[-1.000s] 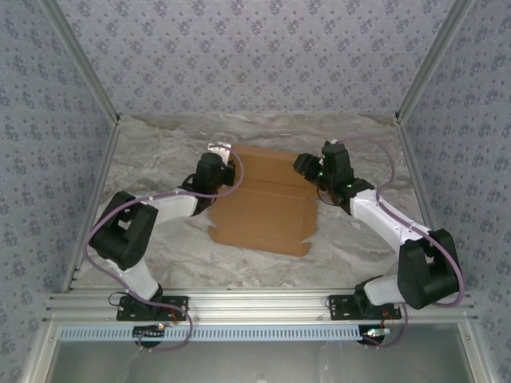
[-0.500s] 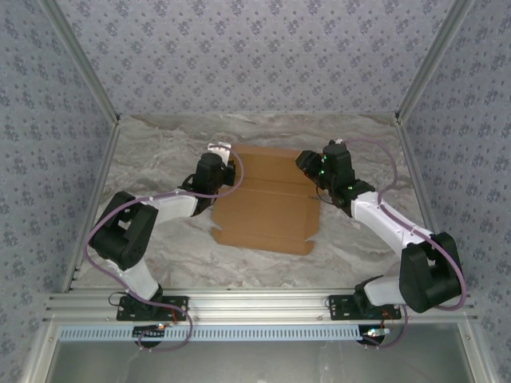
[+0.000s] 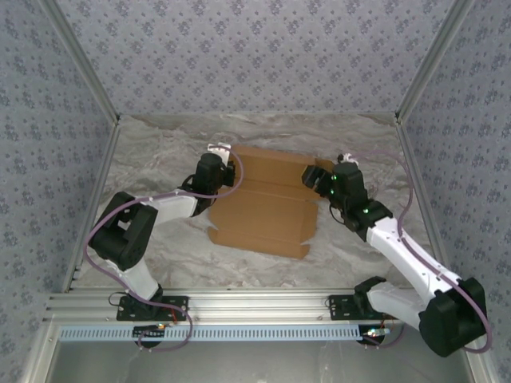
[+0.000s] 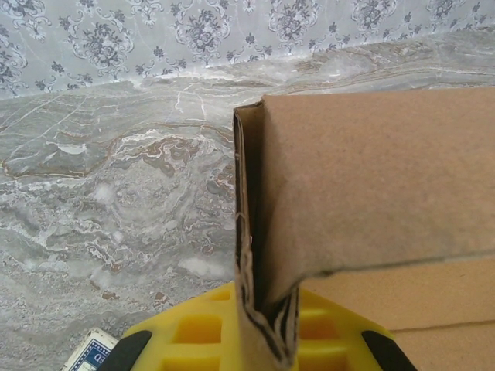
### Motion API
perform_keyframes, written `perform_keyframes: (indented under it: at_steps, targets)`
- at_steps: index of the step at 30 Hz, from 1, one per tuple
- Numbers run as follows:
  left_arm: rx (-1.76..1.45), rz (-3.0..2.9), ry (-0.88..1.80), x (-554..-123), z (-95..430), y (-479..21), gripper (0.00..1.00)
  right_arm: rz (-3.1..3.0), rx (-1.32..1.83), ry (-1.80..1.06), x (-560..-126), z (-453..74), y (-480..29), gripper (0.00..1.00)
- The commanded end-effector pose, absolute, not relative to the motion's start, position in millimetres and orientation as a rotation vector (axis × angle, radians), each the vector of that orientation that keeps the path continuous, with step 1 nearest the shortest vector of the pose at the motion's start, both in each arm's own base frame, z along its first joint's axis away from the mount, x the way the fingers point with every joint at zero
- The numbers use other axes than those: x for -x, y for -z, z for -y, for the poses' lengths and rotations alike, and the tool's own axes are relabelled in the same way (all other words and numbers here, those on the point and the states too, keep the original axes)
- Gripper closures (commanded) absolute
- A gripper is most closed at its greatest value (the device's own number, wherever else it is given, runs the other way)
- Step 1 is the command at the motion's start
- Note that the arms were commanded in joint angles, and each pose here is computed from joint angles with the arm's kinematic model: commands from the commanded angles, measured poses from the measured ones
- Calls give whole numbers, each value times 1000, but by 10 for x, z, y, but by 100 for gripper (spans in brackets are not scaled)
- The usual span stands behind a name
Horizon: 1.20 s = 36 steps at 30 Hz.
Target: Fold the paper box
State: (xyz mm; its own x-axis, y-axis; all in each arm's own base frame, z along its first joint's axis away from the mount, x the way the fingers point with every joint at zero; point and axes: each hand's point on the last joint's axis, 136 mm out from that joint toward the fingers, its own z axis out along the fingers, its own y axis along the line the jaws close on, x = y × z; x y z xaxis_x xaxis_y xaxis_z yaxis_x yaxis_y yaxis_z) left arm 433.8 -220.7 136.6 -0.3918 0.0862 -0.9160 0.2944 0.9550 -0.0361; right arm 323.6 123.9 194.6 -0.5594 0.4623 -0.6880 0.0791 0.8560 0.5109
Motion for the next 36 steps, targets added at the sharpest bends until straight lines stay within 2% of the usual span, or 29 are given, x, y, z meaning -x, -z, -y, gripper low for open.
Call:
perform_keyframes:
  at_steps: [1, 7, 14, 36]
  targets:
    - [-226, -1912, 268, -4344, 2222, -1641, 100, -2224, -373, -403, -3046, -1105, -1505, 17]
    - [-222, -1912, 275, -4344, 2229, -1646, 100, -2259, -367, -371, -3078, -1154, -1087, 18]
    - [-226, -1907, 286, -4331, 2237, -1663, 100, -2241, -373, -310, -3281, -1203, -874, 18]
    - [-229, -1898, 305, -4313, 2249, -1692, 100, -2183, -416, -353, -3686, -1236, -628, 19]
